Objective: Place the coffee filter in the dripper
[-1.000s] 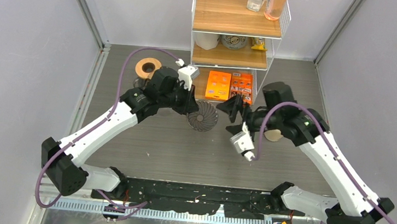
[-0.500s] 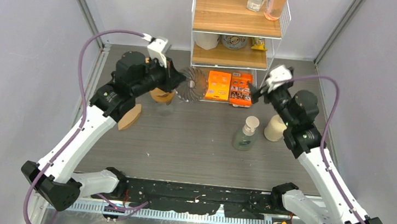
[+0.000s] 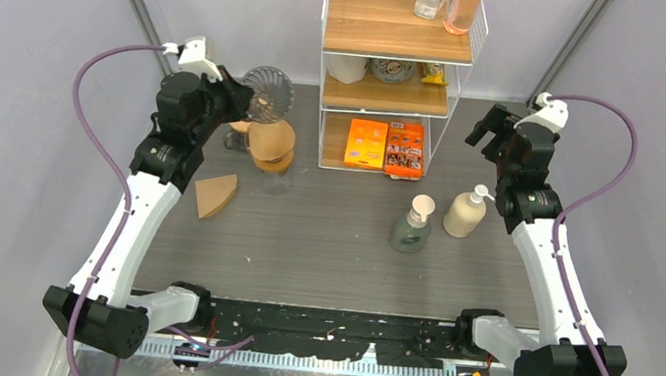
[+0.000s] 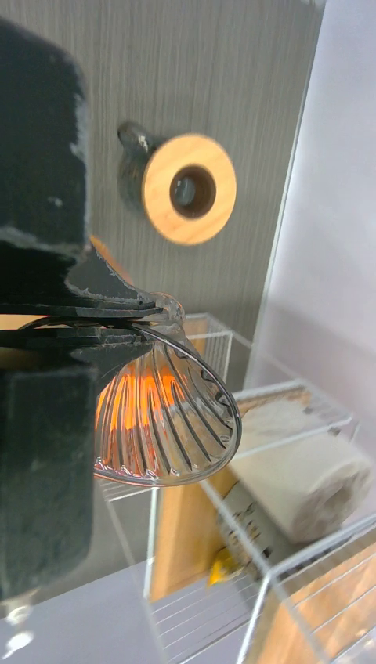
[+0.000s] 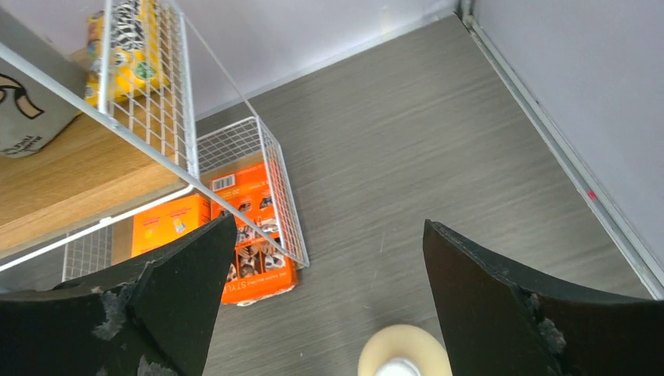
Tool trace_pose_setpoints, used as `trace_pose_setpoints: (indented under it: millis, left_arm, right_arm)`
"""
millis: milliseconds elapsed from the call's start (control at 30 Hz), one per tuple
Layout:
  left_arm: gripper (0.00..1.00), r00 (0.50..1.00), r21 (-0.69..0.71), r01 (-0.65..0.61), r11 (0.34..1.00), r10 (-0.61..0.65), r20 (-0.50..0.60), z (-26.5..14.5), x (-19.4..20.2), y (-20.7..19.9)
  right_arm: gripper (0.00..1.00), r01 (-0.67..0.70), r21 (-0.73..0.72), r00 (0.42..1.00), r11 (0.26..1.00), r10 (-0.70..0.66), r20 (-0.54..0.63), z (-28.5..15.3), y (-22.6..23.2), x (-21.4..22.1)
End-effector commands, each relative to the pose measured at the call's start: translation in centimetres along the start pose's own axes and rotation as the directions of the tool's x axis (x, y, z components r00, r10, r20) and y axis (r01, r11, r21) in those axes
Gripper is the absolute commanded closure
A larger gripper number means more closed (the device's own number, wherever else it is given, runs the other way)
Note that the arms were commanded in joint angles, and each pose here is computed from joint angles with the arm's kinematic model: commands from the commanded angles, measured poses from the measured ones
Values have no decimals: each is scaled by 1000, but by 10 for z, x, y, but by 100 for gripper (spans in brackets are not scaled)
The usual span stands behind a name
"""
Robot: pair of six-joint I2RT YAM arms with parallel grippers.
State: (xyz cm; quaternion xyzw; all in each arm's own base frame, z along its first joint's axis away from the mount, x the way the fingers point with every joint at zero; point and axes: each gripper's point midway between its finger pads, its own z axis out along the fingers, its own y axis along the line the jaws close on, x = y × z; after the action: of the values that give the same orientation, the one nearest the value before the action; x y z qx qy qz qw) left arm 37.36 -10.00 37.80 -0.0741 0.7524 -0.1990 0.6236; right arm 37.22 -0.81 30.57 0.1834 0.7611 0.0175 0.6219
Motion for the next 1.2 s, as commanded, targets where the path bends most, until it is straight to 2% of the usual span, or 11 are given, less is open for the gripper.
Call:
trace_pose_setpoints:
  millis: [0,233,367,467,733,867,1167]
  left_arm:
    - [100,966,-76,92,993,-71,248,-12,-61,24]
    - [100,938,-183,199,963,-134,318,6,-52,76]
    - [100,939,-240,234,942,-155,307,19,-42,100]
    - [100,935,-213,269,939,-201,293,34,-41,110]
    - [100,935,-155,345,926,-323,147,93,-4,127]
    - [100,934,-141,355,924,-345,91,117,12,132]
    - [100,926,-192,374,907,-377,20,145,40,151]
  right_arm:
    - [4,-74,73,995,995,69,71,-14,-16,-15]
    - [4,-33,78,998,996,28,60,-15,-20,-9]
    - [5,-26,66,998,997,22,61,-18,-19,-9]
    - [5,-18,61,998,998,14,64,-20,-19,-10]
    - [4,9,51,999,999,-11,40,-20,-19,-2]
    - [5,17,34,999,999,-19,35,-20,-17,-1]
    - [4,26,34,999,999,-26,25,-19,-17,3]
